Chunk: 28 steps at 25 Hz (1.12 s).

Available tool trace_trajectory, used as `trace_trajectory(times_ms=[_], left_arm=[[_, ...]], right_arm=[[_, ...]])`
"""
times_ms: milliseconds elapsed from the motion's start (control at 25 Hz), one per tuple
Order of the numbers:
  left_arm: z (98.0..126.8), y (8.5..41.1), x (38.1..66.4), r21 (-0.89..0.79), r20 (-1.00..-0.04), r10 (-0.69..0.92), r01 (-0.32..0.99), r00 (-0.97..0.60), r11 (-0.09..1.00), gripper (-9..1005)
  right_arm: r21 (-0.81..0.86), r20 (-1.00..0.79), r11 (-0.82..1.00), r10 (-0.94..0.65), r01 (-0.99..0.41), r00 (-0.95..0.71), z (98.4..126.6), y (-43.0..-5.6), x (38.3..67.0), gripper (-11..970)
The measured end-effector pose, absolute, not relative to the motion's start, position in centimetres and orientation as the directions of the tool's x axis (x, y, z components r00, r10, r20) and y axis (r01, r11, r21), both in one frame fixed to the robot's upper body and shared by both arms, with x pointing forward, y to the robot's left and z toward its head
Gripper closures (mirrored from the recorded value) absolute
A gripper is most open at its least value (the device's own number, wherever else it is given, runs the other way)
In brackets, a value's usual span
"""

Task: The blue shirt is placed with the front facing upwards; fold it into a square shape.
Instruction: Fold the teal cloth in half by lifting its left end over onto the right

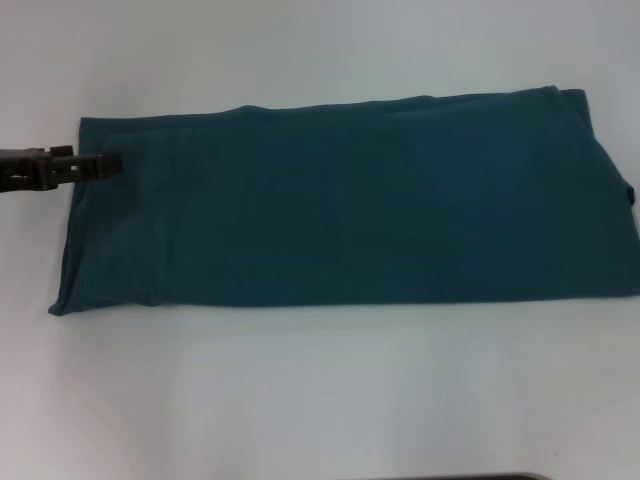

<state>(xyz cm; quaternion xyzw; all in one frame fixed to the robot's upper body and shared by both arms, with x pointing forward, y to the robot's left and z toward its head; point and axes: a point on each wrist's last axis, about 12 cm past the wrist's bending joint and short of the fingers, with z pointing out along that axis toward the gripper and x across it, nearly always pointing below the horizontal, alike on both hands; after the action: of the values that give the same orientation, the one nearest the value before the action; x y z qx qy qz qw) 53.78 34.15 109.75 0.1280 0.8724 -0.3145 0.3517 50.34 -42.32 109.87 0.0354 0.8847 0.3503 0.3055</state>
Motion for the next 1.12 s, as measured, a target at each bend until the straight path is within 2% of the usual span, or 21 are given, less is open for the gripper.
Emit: trace_trajectory(times_ms=[760,1120], left_arm=[[109.4,36.0,53.8,-0.460,-0.575,-0.014,0.308,-0.818,0.833,61],[109.2,35.3,54.4,-0.450,-0.511,0.026,0.293,-0.859,0.844,61]], right_arm=[[0.679,-0.540,0.715,0.334,-0.166,-0.773,109.9,-41.3,51.1,196],[0.681,-0.552,0.714,0.354,-0.163,-0.756,109.9,-41.4,51.2,196]])
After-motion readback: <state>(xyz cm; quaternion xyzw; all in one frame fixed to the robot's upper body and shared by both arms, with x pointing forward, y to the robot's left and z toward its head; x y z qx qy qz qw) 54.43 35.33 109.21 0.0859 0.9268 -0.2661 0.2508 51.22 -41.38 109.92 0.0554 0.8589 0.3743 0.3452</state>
